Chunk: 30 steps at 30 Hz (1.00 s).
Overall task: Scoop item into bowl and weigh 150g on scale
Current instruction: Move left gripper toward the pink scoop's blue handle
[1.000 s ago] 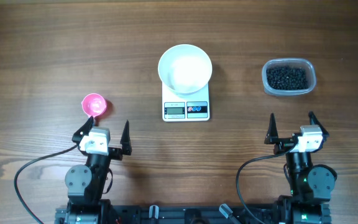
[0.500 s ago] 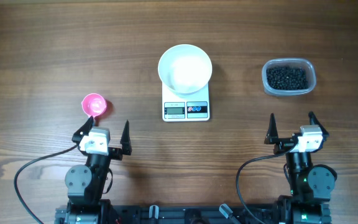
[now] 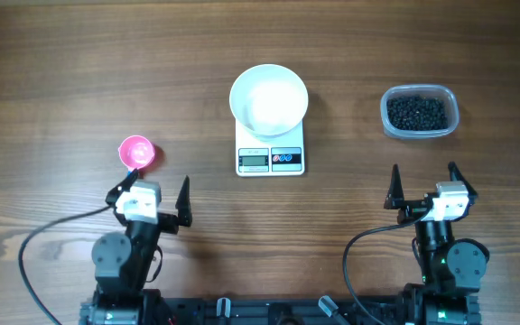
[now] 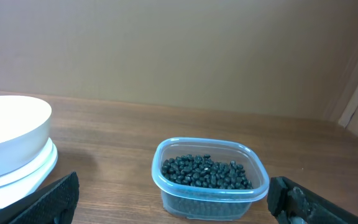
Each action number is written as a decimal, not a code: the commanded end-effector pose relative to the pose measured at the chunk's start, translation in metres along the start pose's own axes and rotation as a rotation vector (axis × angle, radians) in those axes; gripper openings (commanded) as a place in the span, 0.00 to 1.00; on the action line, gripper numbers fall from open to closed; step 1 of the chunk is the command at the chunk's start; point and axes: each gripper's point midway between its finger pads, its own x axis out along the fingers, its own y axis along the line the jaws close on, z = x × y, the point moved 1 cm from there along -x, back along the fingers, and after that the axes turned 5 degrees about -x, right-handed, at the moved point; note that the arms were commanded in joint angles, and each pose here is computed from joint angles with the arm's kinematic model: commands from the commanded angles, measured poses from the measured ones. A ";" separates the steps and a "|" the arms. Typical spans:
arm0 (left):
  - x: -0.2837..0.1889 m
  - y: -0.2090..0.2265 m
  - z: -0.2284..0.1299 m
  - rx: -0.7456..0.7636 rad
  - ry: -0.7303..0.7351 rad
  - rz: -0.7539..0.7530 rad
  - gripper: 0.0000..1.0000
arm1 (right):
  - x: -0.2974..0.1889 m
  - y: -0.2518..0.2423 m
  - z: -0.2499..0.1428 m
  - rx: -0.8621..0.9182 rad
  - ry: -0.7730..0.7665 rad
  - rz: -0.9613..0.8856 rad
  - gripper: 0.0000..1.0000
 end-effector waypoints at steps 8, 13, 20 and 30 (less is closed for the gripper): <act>0.032 -0.017 0.074 -0.059 0.277 -0.098 1.00 | -0.001 0.003 0.003 -0.005 -0.015 0.015 1.00; 0.065 -0.020 0.084 -0.109 0.464 -0.136 1.00 | -0.001 0.003 0.003 -0.007 -0.016 0.015 1.00; 0.108 -0.019 0.070 -0.144 0.563 -0.169 1.00 | -0.004 0.031 0.014 0.157 -0.057 0.200 1.00; 0.131 -0.012 0.037 -0.167 0.648 -0.155 1.00 | -0.003 0.050 0.031 0.279 0.055 0.354 1.00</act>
